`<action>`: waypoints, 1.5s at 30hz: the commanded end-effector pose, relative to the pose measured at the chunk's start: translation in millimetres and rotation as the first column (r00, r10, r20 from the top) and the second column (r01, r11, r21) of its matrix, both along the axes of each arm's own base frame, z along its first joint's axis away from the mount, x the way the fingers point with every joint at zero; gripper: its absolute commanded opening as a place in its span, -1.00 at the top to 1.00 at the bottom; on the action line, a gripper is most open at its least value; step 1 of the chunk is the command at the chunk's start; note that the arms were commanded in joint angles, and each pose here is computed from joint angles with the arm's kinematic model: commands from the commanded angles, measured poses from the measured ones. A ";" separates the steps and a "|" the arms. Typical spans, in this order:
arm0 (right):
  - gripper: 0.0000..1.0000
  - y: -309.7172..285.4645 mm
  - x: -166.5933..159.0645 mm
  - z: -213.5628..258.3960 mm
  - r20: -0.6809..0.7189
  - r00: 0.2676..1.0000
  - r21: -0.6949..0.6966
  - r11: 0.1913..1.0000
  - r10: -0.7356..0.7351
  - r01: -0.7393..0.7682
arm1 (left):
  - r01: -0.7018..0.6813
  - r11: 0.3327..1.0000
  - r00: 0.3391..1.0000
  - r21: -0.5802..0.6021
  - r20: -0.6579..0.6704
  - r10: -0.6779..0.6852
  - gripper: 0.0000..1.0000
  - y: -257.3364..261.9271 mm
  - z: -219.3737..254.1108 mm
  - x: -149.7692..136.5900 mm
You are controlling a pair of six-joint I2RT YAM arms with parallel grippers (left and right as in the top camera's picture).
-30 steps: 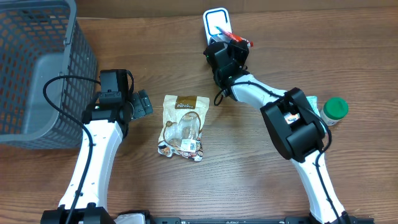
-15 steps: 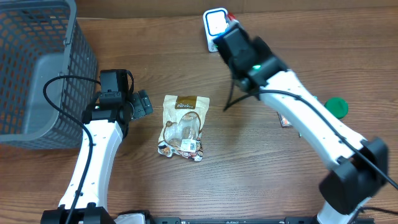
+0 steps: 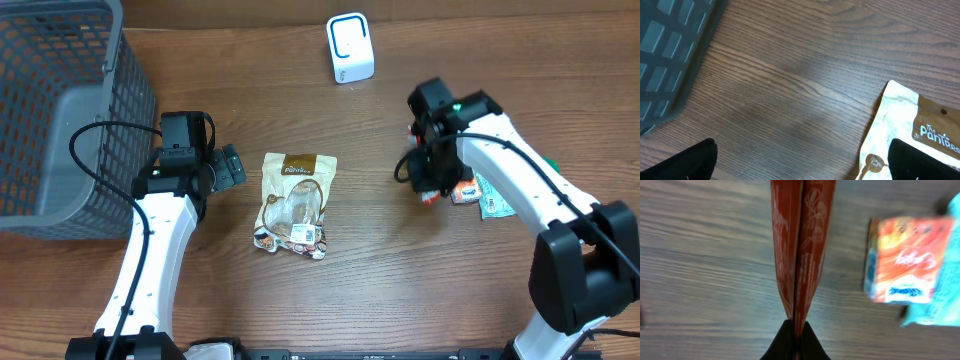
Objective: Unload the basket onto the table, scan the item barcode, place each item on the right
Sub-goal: 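Carry the red stick right and set it beside the tissue pack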
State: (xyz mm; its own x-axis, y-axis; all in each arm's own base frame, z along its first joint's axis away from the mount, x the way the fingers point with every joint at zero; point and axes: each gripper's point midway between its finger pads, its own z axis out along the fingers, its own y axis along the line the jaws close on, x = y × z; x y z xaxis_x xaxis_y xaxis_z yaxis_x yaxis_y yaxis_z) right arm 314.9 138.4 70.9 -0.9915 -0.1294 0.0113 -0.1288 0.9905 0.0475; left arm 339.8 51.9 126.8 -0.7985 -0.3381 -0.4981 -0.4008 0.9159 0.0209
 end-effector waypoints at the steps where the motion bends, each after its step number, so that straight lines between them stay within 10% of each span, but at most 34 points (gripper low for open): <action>1: 0.93 -15.5 -1.9 -13.0 -0.006 0.999 -0.041 0.998 -0.053 0.053 | -0.001 1.000 1.000 0.011 0.009 0.001 -0.99 1.8 3.9 2.6; 16: 0.93 -83.8 -1.4 -14.9 -0.018 0.966 -0.172 0.952 -0.260 0.253 | -0.001 1.000 1.000 0.011 0.009 0.001 -1.00 1.8 3.9 2.6; 38: 0.89 -97.6 7.3 -25.0 0.022 0.991 -0.216 0.967 -0.134 0.135 | -0.001 1.000 1.000 0.011 0.009 0.001 -0.99 1.8 3.9 2.6; 45: 0.51 -105.7 8.9 -37.5 0.055 0.991 -0.254 0.958 -0.123 0.134 | -0.001 1.000 1.000 0.011 0.009 0.001 -0.99 1.8 3.9 2.6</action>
